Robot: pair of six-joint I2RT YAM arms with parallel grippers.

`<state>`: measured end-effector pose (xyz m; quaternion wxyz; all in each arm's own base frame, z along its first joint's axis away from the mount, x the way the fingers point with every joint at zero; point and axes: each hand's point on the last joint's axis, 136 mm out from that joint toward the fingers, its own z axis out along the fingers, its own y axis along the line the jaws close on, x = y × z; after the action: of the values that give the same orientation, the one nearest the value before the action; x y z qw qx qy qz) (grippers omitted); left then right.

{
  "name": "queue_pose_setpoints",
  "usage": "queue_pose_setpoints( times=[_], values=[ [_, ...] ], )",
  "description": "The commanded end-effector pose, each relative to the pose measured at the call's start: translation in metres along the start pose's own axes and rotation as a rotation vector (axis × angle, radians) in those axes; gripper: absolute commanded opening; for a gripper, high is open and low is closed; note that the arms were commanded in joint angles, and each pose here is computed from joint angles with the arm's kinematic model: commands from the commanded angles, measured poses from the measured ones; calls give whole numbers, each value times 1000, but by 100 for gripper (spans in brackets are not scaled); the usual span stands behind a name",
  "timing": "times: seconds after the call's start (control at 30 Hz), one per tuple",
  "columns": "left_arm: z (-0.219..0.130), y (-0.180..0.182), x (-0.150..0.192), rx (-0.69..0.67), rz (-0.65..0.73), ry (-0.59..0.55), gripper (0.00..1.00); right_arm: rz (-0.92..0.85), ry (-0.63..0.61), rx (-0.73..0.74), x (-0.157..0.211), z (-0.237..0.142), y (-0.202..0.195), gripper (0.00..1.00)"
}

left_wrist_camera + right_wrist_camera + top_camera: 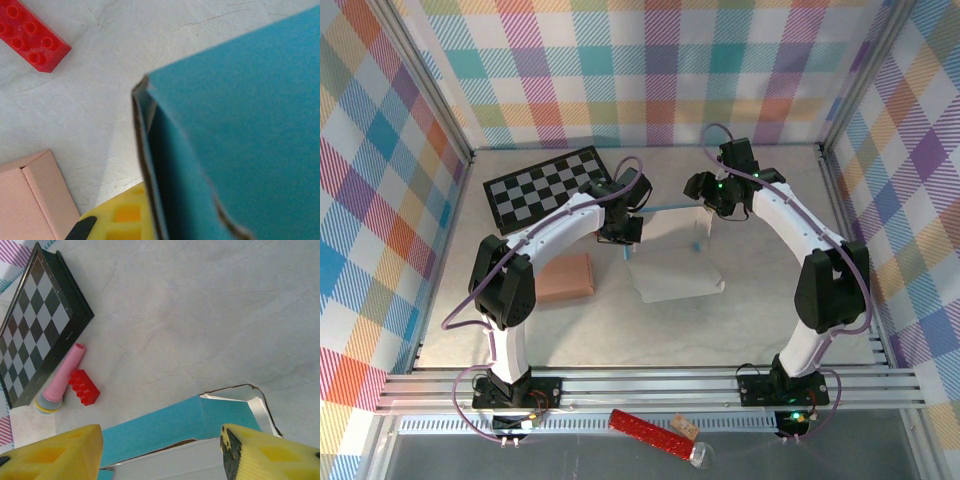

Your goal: Fold the paper box

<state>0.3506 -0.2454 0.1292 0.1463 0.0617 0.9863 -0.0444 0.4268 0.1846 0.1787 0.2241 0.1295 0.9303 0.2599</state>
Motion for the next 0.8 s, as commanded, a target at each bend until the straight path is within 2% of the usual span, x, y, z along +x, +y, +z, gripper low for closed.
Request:
queue_pose_setpoints(
  times=[0.0,0.23,0.43,0.53,0.63,0.77],
  values=[
    [-16,-2,-2,31,6,-14,0,-41,32,8,2,8,-3,64],
    [-16,-6,-6,49,8,-22,0,-30,96,-67,14,16,6,64],
    [-16,-7,-8,65,10,-29,0,-27,139,-194,18,6,32,63],
    [-17,-5,-10,71,1,-35,0,-24,148,-204,21,-1,34,63],
    [-19,-1,-13,81,-5,-43,0,-43,121,-191,18,-17,30,63],
    [-20,3,-19,115,-7,-47,0,-111,26,-228,5,-56,40,63]
  ],
)
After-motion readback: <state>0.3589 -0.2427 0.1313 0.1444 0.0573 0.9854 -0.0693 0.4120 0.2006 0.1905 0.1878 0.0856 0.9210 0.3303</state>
